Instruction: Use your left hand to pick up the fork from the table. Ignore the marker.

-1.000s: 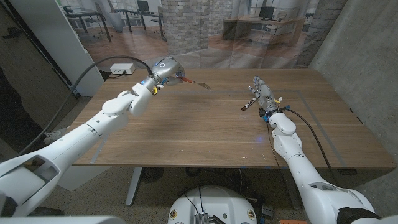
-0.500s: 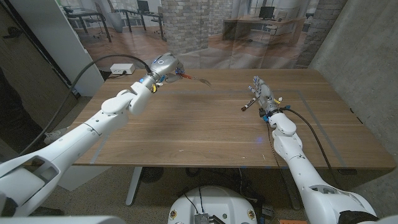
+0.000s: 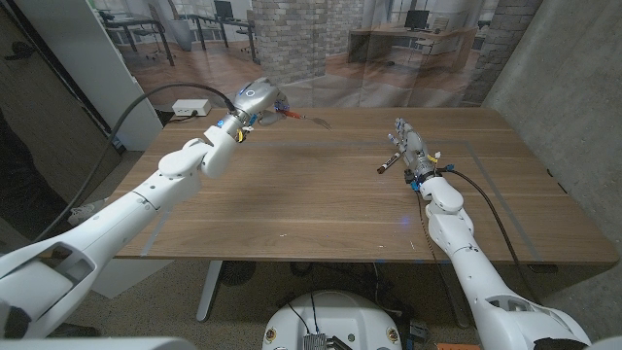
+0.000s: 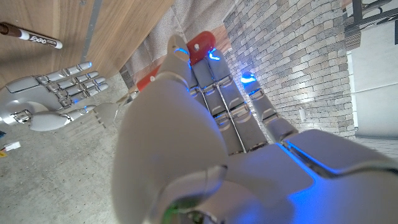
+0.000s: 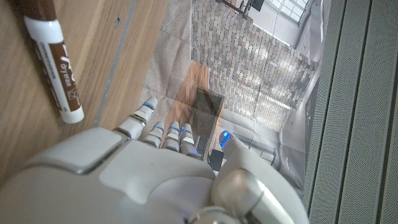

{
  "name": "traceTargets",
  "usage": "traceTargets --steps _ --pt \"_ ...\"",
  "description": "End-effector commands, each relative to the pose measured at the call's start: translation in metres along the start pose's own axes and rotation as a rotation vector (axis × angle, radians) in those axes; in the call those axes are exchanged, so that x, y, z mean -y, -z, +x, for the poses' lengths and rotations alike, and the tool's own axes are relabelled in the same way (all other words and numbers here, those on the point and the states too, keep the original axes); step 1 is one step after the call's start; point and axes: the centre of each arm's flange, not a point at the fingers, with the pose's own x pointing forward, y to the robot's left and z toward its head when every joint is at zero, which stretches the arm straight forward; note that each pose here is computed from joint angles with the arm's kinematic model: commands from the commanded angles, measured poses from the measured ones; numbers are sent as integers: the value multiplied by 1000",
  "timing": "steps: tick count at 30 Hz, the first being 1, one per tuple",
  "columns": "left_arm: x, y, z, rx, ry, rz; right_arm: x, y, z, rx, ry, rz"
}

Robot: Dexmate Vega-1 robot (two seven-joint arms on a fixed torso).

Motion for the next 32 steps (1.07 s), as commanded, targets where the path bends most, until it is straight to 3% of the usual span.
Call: traceTargets --steps 1,10,23,32 --pt "-1 1 3 20 -26 -14 -1 -8 -10 2 9 -38" --pt "2 8 7 26 -59 -34 -10 -9 -17 -8 20 -62" --pt "9 28 9 41 -98 -88 -40 -12 -38 -15 66 -93" --pt "19 38 7 28 -90 -115 -43 -15 -46 -31 86 -101"
